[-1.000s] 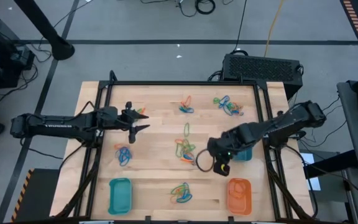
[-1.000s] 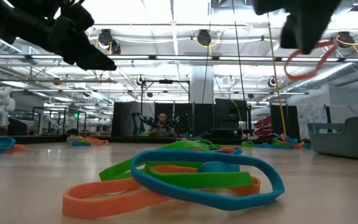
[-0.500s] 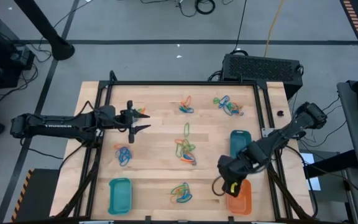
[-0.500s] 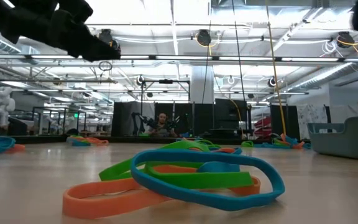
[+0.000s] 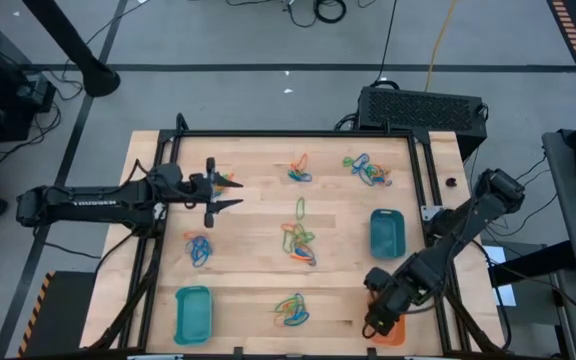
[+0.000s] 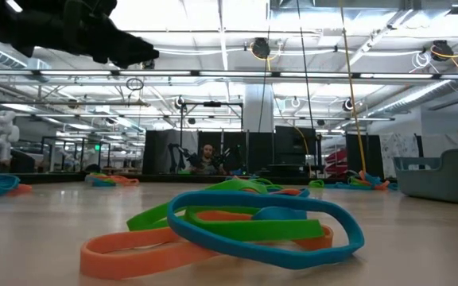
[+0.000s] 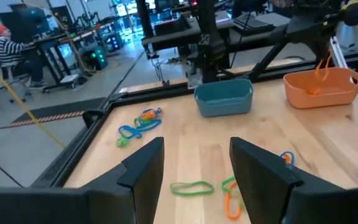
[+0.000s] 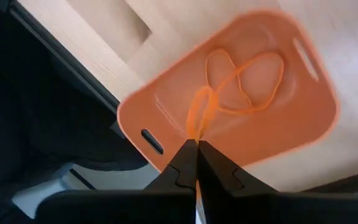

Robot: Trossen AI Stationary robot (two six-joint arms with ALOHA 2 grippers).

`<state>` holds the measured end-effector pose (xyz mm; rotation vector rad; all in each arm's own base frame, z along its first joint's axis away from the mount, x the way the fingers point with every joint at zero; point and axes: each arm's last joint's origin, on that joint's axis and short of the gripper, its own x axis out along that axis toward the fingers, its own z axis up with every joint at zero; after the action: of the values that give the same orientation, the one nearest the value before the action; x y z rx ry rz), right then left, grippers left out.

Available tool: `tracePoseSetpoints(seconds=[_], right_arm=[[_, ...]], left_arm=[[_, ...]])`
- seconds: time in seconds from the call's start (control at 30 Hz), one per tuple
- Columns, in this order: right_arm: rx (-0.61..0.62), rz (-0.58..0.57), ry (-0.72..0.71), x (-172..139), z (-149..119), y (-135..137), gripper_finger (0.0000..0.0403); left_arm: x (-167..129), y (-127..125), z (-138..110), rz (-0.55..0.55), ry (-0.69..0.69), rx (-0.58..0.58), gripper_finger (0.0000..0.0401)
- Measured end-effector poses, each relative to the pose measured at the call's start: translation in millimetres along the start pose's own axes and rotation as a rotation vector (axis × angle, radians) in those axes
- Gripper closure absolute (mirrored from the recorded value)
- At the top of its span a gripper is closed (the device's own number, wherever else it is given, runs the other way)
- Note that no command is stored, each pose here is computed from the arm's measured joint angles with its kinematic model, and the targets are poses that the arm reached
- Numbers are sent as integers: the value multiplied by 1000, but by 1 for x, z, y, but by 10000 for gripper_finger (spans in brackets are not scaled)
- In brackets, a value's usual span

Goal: Sort rubber bands into baskets
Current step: Put the orange rubber band into the orange bin

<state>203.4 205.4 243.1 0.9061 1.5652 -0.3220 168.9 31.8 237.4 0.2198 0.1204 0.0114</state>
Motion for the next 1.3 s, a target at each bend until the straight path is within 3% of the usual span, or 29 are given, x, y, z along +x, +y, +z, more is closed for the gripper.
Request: tracePoseSetpoints(seconds=[0.23,0.67,1.07,1.3], right_arm=[[24,5,-123,3,-5,0,403],[129,-68,-131,2,-5,-8,400],[136,-89,-131,2,-5,-10,299],[51,-73,-154,-2,5,-9,278]], left_arm=[[3,1,-2,-19,3,-4,210],[5,1,-3,-35,6,-23,210],[5,1,-3,-34,6,-31,210],[5,1,-3,-35,7,-34,210]])
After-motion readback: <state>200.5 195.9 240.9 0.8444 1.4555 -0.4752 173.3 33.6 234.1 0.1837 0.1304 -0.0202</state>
